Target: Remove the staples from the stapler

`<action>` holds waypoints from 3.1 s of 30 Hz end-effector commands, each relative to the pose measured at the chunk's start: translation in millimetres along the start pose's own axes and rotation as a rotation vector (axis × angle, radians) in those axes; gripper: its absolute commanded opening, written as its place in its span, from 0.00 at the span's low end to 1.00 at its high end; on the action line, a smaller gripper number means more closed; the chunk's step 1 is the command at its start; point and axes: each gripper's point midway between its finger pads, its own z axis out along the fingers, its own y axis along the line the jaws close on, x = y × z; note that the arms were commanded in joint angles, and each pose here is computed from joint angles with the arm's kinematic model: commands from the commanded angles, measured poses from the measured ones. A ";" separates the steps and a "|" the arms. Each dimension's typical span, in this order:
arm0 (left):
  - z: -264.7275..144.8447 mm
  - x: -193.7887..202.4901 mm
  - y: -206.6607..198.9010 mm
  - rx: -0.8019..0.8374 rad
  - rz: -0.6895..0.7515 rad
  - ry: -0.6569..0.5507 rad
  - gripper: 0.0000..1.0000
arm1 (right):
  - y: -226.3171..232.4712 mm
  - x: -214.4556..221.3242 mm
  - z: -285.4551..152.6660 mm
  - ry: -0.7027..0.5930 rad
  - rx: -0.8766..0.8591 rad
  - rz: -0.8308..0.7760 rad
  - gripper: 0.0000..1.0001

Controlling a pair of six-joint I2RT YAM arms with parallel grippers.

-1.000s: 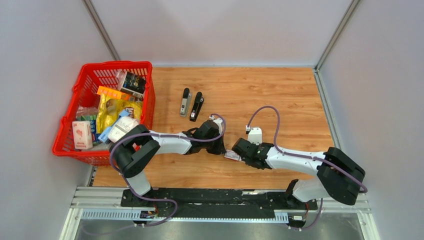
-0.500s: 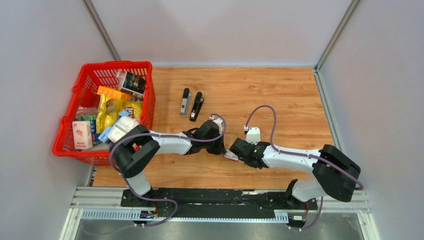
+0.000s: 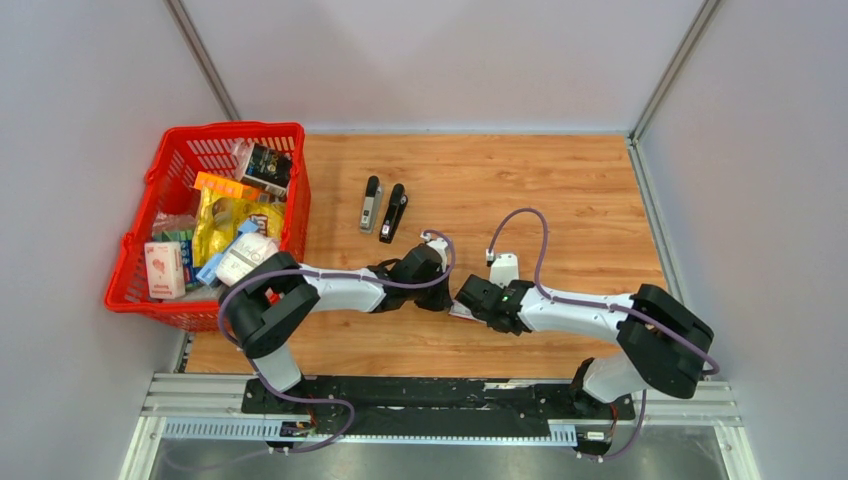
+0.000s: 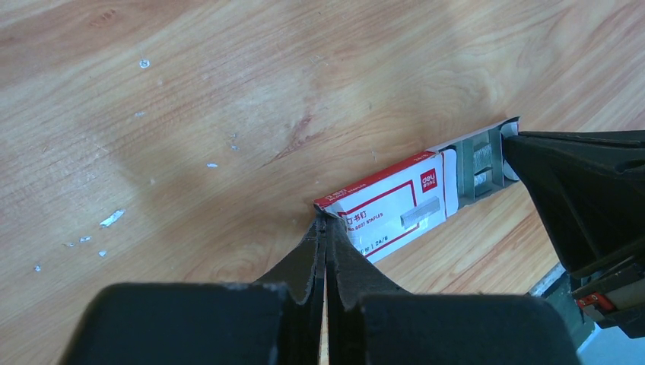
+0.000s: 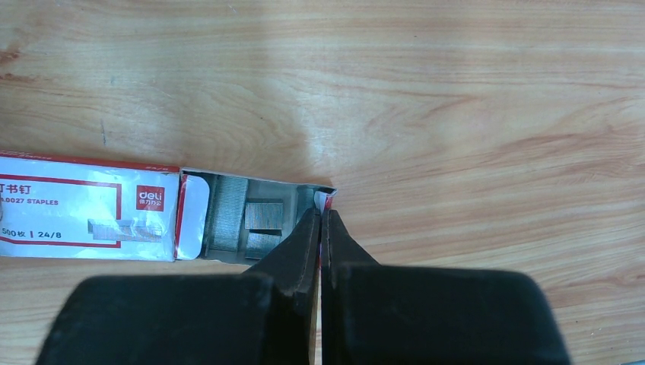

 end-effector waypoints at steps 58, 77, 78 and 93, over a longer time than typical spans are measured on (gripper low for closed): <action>-5.8 42.5 36.9 -0.170 0.017 0.105 0.00 | 11.8 1.3 -5.0 0.003 -0.109 0.112 0.00; -4.1 77.5 42.3 -0.148 -0.018 0.150 0.00 | 5.7 -6.0 2.0 -0.007 -0.047 0.152 0.00; -4.6 78.4 40.9 -0.145 -0.016 0.151 0.00 | 4.4 -5.7 2.3 -0.006 -0.044 0.157 0.00; -7.5 94.0 40.8 -0.157 -0.032 0.157 0.00 | 12.5 -3.4 4.0 0.012 -0.085 0.198 0.00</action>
